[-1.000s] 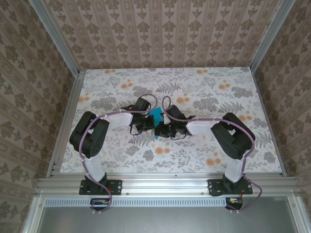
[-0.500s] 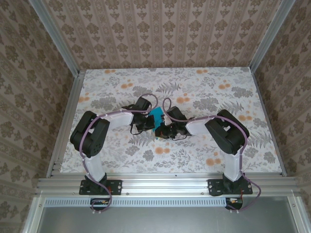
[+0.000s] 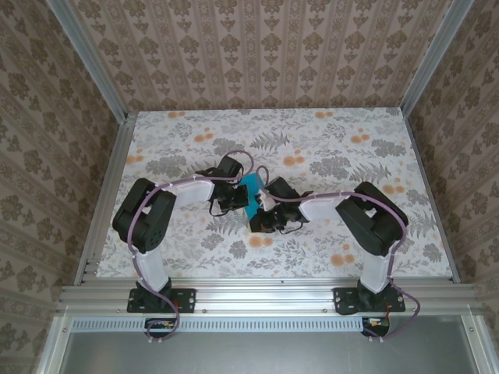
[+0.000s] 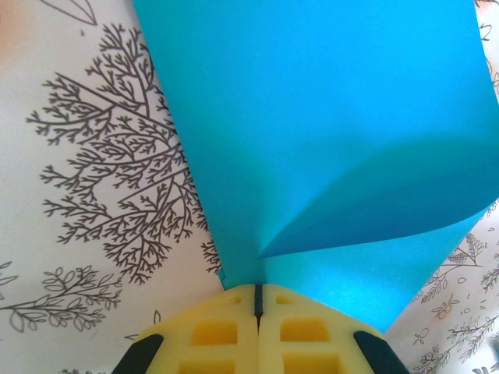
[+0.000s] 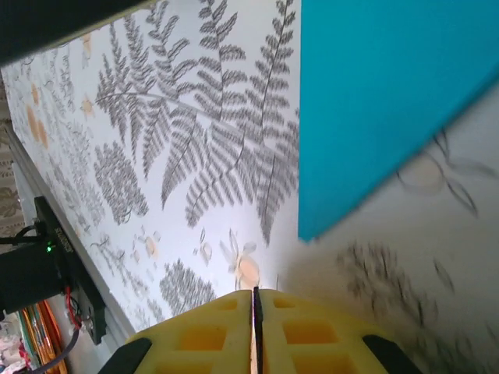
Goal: Fold a paper plane with a square sheet of paper (pick it up from the middle)
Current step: Third fold the triangle at the center of the table.
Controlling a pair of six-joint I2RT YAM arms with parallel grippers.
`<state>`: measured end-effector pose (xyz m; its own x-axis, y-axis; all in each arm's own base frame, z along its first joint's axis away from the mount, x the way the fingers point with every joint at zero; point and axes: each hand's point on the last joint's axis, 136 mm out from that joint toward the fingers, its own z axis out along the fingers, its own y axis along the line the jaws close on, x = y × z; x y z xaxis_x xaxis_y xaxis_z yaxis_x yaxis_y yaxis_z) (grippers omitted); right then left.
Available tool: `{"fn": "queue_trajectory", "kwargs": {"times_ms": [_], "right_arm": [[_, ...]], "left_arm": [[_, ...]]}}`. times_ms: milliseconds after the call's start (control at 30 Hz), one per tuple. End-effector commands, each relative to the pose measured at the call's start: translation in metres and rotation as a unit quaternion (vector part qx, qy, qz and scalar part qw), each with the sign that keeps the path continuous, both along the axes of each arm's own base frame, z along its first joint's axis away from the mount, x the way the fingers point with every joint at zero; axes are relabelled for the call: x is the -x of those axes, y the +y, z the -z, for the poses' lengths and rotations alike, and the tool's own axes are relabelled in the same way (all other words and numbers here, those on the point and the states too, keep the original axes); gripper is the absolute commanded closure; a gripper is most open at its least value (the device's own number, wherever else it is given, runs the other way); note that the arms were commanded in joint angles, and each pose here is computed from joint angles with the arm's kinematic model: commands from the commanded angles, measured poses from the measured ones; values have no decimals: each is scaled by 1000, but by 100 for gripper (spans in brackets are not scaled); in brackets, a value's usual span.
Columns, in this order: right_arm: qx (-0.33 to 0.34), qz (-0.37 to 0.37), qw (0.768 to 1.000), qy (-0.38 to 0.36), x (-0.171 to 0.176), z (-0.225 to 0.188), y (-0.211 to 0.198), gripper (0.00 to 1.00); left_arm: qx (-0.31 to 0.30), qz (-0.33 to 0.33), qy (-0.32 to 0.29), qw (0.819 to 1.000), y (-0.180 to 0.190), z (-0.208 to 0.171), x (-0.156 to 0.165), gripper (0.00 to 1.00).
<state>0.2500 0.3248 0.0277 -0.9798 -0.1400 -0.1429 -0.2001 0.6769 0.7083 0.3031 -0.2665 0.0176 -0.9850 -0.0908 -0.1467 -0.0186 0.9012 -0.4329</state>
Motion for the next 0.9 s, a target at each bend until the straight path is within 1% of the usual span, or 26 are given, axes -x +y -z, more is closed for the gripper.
{"fn": "queue_trajectory", "kwargs": {"times_ms": [0, 100, 200, 367, 533, 700, 867], "right_arm": [[-4, 68, 996, -51, -31, -32, -22, 85], [5, 136, 989, -57, -58, -29, -51, 85], [-3, 152, 987, -49, -74, -24, -55, 86], [-17, 139, 989, -48, -88, -27, -34, 91], [-17, 125, 991, -34, -90, -16, -16, 94], [-8, 128, 991, -22, -93, -7, -10, 95], [25, 144, 989, -15, -98, 7, -17, 95]], "left_arm": [[-88, -16, 51, 995, 35, 39, 23, 100], [-82, -14, 50, 995, 32, 38, 23, 100], [-82, -10, 48, 995, 31, 38, 23, 100], [-82, -7, 48, 995, 30, 36, 23, 100], [-83, -5, 49, 995, 29, 37, 23, 100], [-83, 3, 49, 995, 26, 37, 23, 100], [-82, 12, 46, 996, 24, 35, 22, 100]]}}
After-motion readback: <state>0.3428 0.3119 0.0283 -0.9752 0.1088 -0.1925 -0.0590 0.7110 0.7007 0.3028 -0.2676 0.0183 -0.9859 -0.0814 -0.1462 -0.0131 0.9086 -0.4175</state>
